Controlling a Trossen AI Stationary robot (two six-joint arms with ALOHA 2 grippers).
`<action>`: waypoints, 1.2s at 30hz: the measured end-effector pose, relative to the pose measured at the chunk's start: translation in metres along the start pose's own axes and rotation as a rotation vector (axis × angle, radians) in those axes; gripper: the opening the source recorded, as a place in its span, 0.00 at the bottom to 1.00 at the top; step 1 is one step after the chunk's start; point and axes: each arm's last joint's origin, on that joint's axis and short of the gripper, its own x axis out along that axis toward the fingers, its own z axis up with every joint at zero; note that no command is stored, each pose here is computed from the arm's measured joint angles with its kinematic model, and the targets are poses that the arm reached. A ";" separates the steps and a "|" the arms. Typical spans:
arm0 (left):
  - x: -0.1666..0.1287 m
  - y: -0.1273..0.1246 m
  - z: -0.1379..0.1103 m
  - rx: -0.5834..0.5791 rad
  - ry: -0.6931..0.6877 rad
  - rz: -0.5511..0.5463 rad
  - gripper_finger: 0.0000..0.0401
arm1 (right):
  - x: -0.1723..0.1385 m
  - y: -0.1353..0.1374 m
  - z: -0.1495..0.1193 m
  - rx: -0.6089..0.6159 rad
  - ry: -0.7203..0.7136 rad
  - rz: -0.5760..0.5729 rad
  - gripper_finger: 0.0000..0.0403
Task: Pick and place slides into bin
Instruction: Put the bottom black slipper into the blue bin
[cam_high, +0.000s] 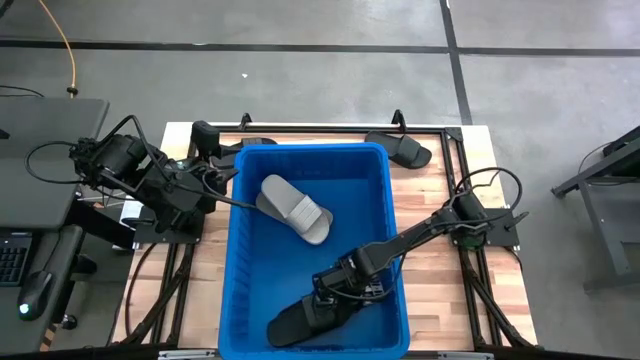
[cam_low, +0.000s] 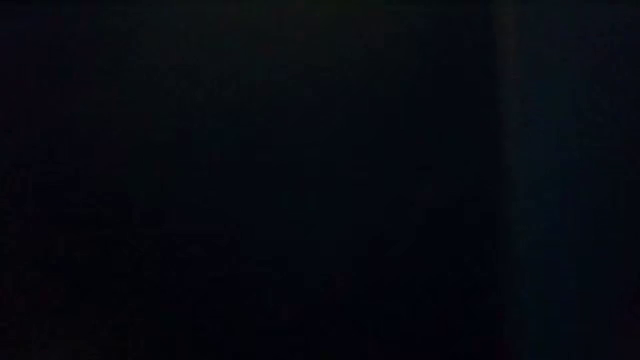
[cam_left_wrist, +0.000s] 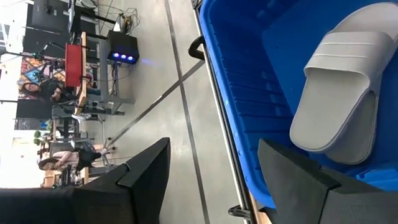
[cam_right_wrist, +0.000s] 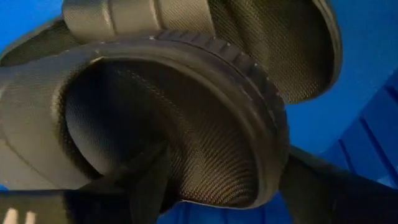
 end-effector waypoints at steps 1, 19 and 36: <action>0.000 0.000 0.000 0.000 0.000 0.000 0.58 | 0.000 0.000 0.000 -0.002 -0.002 0.001 0.65; 0.000 -0.001 0.000 0.025 -0.007 -0.018 0.58 | 0.003 -0.014 -0.007 0.019 -0.059 -0.101 0.80; 0.000 -0.001 0.001 0.023 -0.015 -0.033 0.58 | -0.006 -0.004 0.003 -0.040 -0.139 -0.024 0.87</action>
